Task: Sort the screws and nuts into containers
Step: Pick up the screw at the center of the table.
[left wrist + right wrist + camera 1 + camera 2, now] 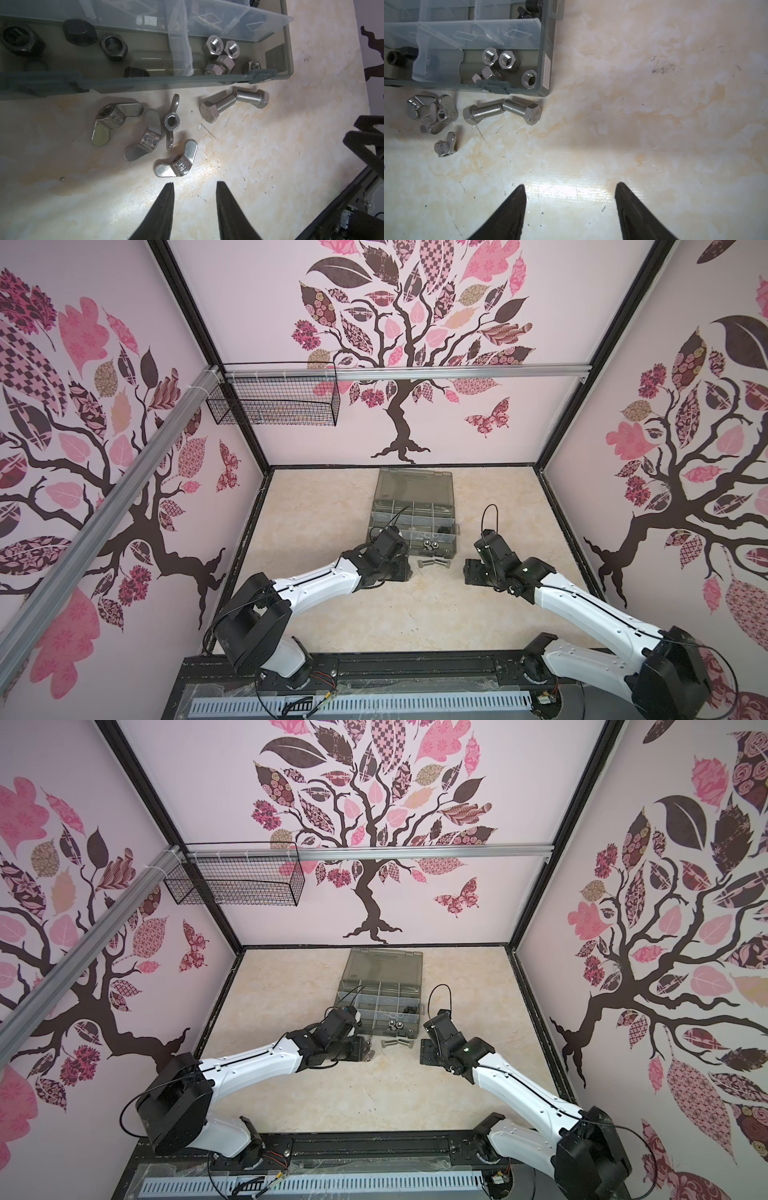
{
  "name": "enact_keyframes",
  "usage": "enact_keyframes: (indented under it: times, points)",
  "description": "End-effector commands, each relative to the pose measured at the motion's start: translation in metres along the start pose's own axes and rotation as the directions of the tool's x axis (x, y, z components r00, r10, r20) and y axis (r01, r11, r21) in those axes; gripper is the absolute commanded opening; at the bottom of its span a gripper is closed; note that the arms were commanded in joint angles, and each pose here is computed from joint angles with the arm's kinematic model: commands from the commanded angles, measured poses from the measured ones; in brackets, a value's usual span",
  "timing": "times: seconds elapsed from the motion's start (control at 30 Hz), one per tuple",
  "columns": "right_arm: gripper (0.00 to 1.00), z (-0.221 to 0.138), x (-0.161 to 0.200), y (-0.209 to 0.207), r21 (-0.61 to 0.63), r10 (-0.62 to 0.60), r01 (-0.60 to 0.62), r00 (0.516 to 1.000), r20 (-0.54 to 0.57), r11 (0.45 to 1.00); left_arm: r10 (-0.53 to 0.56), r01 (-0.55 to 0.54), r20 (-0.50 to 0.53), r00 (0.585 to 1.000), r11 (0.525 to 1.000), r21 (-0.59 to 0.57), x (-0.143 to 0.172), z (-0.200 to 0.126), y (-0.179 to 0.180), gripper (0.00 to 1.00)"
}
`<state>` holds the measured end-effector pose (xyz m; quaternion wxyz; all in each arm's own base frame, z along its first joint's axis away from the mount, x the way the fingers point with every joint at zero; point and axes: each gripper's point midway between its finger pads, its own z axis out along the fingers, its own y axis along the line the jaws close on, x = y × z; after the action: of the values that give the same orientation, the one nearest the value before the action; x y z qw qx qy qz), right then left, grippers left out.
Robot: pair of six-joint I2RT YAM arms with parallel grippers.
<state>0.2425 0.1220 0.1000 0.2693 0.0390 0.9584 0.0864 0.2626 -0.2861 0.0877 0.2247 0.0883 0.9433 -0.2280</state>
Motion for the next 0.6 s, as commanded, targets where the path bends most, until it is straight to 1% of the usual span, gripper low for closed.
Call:
enact_keyframes:
  times: [0.0,0.23,0.57]
  points:
    - [0.71,-0.007,-0.001,-0.003,0.000,0.012,-0.012,1.000,0.011,1.000,0.038,-0.039,0.018,0.999,0.999,0.025,-0.014,0.001,-0.014,0.37]
    - [0.71,-0.004,0.006,-0.003,-0.009,0.013,-0.013,1.000,-0.006,1.000,0.037,-0.037,-0.012,0.999,0.999,0.010,-0.009,0.017,-0.011,0.36]
    - [0.71,-0.003,0.007,-0.003,-0.012,0.007,-0.007,1.000,-0.009,1.000,0.050,-0.048,-0.040,0.998,0.998,0.046,-0.018,0.035,-0.027,0.35]
